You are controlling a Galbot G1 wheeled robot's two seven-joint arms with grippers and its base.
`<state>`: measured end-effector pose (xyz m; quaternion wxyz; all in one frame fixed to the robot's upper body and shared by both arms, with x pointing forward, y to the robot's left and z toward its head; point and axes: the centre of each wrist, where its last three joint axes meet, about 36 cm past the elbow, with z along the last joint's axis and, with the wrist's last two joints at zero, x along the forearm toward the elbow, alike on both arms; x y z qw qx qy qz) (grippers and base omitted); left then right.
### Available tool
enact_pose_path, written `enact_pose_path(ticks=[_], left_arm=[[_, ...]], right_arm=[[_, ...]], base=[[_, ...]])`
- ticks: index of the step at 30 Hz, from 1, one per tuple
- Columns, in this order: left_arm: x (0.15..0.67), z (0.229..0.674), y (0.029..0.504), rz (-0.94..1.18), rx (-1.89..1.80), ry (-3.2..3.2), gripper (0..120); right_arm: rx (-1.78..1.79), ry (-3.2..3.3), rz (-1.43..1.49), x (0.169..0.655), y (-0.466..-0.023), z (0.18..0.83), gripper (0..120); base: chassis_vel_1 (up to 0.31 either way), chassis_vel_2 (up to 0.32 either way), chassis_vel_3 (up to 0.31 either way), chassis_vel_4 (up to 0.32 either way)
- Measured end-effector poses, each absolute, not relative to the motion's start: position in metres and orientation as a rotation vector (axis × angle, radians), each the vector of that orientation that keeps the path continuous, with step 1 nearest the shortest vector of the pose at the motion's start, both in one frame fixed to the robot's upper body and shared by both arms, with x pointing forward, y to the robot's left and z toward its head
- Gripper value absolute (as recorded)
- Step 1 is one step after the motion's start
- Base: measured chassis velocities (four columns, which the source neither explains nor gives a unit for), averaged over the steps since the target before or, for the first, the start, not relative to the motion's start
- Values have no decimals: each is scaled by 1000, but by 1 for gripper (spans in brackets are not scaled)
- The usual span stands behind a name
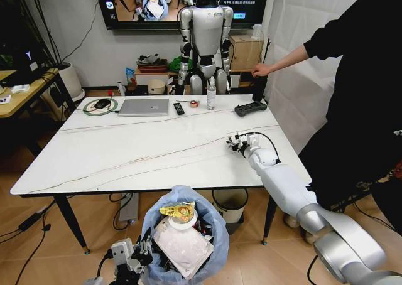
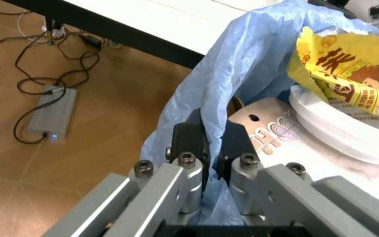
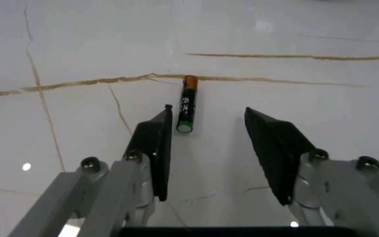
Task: Pick up the trash bin and place the trash from the table into it.
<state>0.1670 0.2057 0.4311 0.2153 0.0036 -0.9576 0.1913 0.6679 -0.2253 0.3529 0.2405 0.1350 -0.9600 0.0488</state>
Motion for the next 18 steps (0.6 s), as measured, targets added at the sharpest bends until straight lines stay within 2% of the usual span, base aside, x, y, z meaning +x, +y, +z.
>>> enact_pose_path(ticks=[3, 5, 11, 18], left_arm=[[167, 431, 206, 530, 10, -2656, 0], [167, 431, 206, 529, 9, -2656, 0], [167, 431, 206, 529, 8, -2656, 0], [167, 431, 205, 529, 6, -2656, 0]], right_arm=[[369, -2624, 135, 667, -226, 352, 30], [370, -2624, 136, 667, -227, 352, 26], [379, -2619, 137, 662, -226, 349, 1], [383, -2617, 139, 661, -225, 348, 0]], base=[[0, 0, 0, 0], [0, 0, 0, 0], [0, 0, 0, 0], [0, 0, 0, 0]])
